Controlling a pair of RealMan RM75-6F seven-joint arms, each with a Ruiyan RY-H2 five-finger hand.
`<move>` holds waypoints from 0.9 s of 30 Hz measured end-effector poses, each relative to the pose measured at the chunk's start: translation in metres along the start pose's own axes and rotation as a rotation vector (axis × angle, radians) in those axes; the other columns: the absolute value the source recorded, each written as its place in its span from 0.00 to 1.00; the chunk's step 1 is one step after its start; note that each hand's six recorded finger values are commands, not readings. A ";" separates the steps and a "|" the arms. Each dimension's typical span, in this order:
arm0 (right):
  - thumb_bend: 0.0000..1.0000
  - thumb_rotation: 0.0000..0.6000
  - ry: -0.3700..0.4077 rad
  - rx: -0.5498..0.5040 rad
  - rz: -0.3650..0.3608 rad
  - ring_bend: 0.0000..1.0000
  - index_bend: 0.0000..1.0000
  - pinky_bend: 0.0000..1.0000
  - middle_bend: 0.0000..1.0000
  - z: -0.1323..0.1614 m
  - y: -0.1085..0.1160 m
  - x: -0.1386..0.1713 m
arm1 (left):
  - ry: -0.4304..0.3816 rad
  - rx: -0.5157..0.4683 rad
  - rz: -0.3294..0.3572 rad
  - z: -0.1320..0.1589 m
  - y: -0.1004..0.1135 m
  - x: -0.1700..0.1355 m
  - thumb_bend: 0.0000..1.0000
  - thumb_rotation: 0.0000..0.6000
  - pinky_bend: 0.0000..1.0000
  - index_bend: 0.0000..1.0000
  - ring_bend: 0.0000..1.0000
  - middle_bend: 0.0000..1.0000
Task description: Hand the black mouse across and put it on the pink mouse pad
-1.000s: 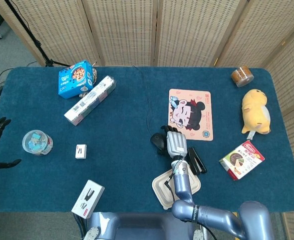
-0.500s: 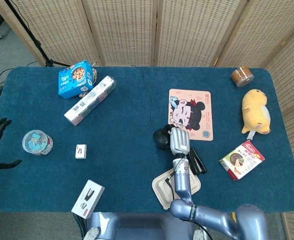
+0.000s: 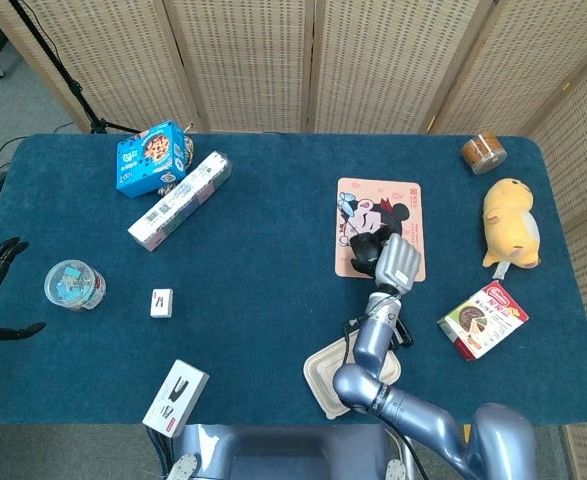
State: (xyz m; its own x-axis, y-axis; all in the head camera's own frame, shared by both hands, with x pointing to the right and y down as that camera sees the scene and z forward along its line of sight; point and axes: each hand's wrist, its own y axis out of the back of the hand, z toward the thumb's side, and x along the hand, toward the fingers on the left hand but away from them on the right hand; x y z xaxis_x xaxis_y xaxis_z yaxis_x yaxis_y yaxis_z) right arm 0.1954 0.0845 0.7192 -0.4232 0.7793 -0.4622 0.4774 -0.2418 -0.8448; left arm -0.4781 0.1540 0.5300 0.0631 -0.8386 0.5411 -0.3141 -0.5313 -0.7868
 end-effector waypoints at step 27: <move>0.06 1.00 -0.239 -0.113 -0.210 0.47 0.55 0.39 0.52 -0.048 0.001 -0.014 | -0.010 -0.049 -0.003 -0.011 0.010 -0.005 0.06 1.00 0.00 0.00 0.00 0.00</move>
State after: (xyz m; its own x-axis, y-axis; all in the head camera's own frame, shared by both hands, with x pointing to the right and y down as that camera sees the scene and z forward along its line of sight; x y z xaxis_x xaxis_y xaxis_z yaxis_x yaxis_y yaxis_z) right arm 0.2384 0.1012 0.7378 -0.6835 0.6445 -0.3427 0.4372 -0.0146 -0.8993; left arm -0.4922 0.1542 0.5232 0.0737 -0.8380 0.5406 -0.3600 -0.5279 -0.7692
